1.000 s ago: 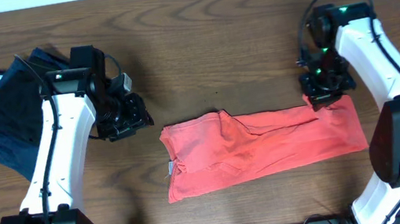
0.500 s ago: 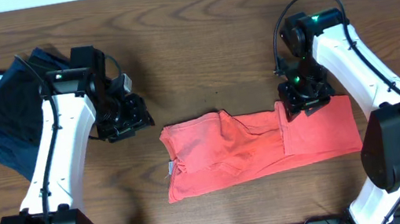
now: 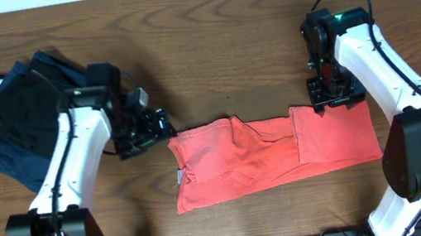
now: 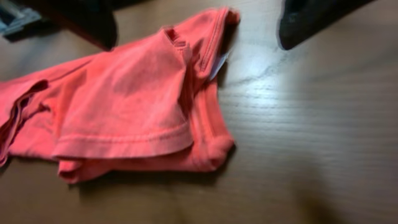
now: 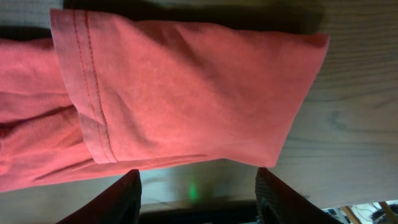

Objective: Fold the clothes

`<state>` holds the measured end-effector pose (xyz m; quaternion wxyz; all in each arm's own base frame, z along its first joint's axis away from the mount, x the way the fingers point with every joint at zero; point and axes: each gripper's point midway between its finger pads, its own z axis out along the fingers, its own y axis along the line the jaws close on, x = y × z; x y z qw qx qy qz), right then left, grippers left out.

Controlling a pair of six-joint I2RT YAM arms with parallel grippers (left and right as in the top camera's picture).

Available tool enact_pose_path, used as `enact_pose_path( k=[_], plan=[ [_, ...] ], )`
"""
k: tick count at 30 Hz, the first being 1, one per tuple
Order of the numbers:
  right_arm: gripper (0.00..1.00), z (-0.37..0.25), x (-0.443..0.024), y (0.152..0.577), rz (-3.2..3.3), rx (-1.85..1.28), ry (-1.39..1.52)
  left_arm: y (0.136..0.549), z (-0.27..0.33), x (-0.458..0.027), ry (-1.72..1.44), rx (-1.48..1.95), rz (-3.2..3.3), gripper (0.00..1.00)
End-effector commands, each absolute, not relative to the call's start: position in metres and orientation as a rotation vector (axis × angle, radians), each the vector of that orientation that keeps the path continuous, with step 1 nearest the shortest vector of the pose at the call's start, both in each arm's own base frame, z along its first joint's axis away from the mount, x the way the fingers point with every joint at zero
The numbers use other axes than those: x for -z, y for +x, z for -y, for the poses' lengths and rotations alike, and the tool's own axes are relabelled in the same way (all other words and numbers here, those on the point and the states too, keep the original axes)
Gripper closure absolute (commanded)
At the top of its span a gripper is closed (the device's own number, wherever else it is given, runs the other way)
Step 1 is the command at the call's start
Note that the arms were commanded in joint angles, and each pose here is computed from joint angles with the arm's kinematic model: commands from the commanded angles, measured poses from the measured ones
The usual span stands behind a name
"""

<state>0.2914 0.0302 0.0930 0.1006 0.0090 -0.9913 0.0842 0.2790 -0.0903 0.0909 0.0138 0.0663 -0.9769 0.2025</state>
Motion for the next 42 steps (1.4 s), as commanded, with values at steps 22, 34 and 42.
enact_pose_path(
  k=[22,34,42],
  plan=[
    [0.43,-0.014,-0.101,0.296,2.964,-0.335,-0.048,0.253,0.130,-0.015,0.096,-0.467,2.966,0.94],
    [0.44,0.032,-0.101,0.298,2.951,-0.342,-0.224,0.338,0.036,-0.141,0.346,-0.174,3.183,0.94],
    [0.43,0.039,-0.101,0.299,2.954,-0.338,-0.249,0.312,0.144,-0.147,-0.048,-0.301,3.159,0.94]
  ],
)
